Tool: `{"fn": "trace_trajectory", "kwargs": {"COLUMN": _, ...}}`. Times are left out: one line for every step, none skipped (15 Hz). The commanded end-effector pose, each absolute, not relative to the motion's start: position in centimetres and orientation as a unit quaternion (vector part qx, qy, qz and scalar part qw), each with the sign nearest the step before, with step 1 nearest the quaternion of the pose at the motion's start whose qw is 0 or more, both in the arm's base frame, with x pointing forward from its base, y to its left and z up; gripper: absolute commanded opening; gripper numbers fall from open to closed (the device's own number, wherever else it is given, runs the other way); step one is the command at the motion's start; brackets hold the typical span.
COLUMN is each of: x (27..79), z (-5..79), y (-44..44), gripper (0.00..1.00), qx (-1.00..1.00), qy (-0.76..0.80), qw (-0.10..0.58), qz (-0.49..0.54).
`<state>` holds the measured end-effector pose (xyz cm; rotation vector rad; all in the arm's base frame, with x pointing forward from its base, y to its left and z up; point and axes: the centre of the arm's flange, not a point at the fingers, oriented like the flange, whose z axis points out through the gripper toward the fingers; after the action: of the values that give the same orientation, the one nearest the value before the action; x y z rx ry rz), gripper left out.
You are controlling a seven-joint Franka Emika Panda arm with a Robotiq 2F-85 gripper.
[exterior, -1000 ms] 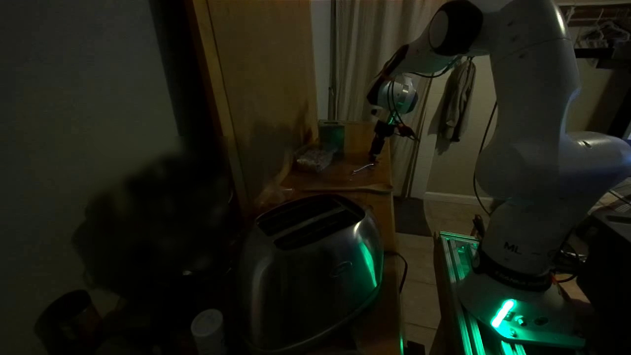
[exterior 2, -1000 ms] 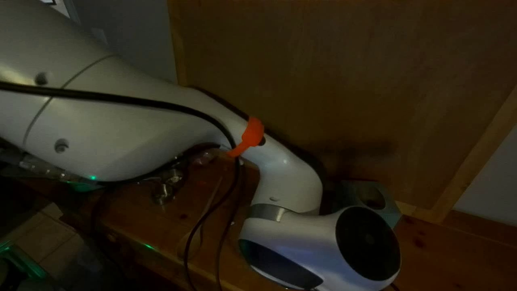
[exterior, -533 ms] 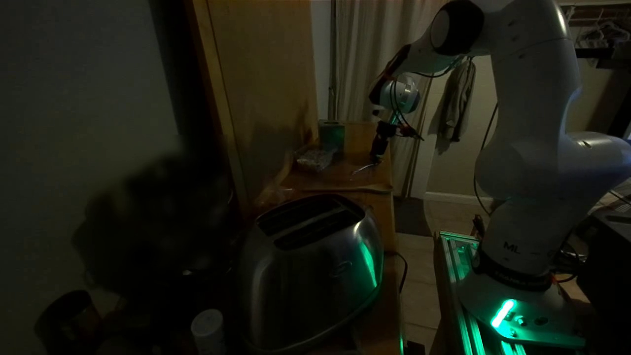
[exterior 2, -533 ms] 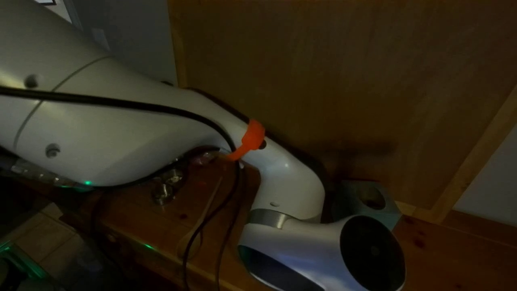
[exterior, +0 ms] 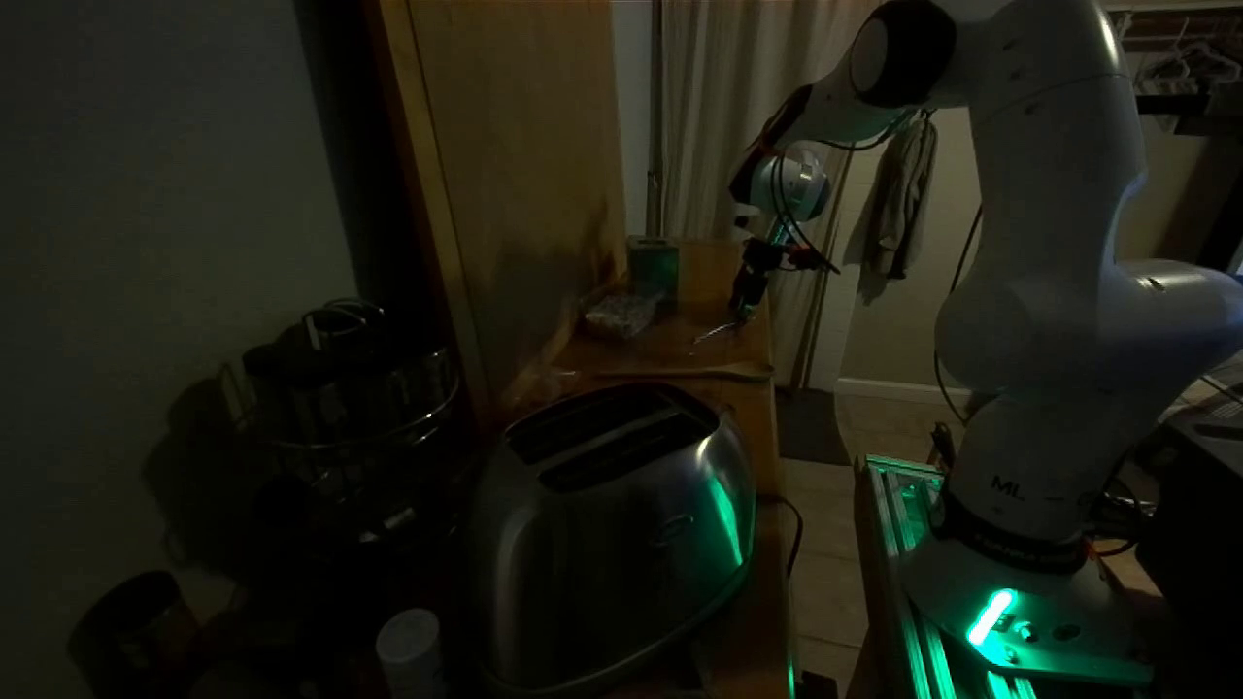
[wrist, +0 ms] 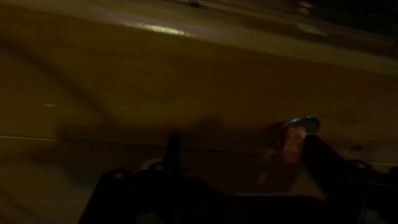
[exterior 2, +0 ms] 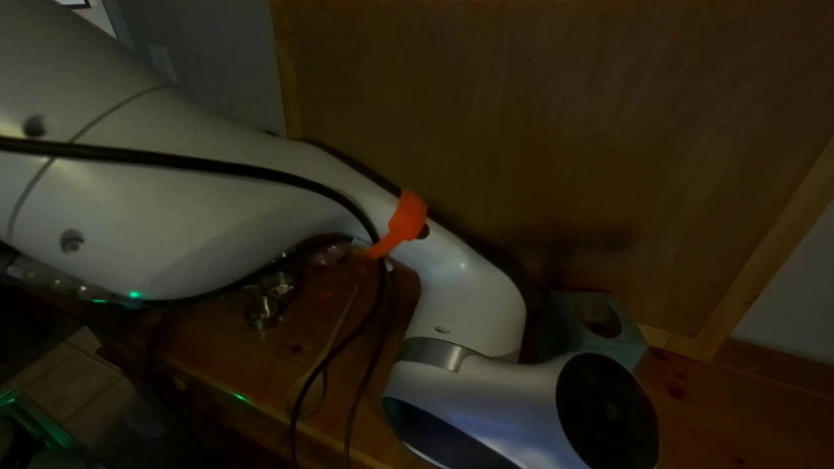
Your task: Put the orange objects on the silver spoon then use the spoon to place the objects in the small measuring cup.
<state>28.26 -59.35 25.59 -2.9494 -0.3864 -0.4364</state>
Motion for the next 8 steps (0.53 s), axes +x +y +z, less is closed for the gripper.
{"fn": "trace_trajectory", "kwargs": {"x": 28.2, "z": 26.9, "y": -58.8, "gripper": 1.00, "qx": -0.973, "qy": -0.135, "qw": 0.092, "qz": -0.163}}
{"fn": "trace_trajectory", "kwargs": {"x": 28.3, "z": 27.0, "y": -58.6, "gripper": 1.00, "qx": -0.972, "qy": -0.136, "qw": 0.095, "qz": -0.164}}
{"fn": "trace_trajectory", "kwargs": {"x": 28.3, "z": 27.1, "y": -58.6, "gripper": 1.00, "qx": -0.972, "qy": -0.138, "qw": 0.097, "qz": -0.165}}
{"fn": "trace_trajectory", "kwargs": {"x": 28.4, "z": 27.2, "y": -58.5, "gripper": 1.00, "qx": -0.971, "qy": -0.139, "qw": 0.096, "qz": -0.167}}
{"fn": "trace_trajectory", "kwargs": {"x": 28.6, "z": 27.4, "y": -58.5, "gripper": 1.00, "qx": -0.970, "qy": -0.139, "qw": 0.096, "qz": -0.174}}
{"fn": "trace_trajectory", "kwargs": {"x": 28.7, "z": 27.6, "y": -58.3, "gripper": 1.00, "qx": -0.968, "qy": -0.140, "qw": 0.098, "qz": -0.181}}
{"fn": "trace_trajectory", "kwargs": {"x": 28.7, "z": 27.9, "y": -57.9, "gripper": 1.00, "qx": -0.965, "qy": -0.146, "qw": 0.101, "qz": -0.193}}
{"fn": "trace_trajectory", "kwargs": {"x": 28.8, "z": 28.2, "y": -57.3, "gripper": 1.00, "qx": -0.962, "qy": -0.155, "qw": 0.103, "qz": -0.200}}
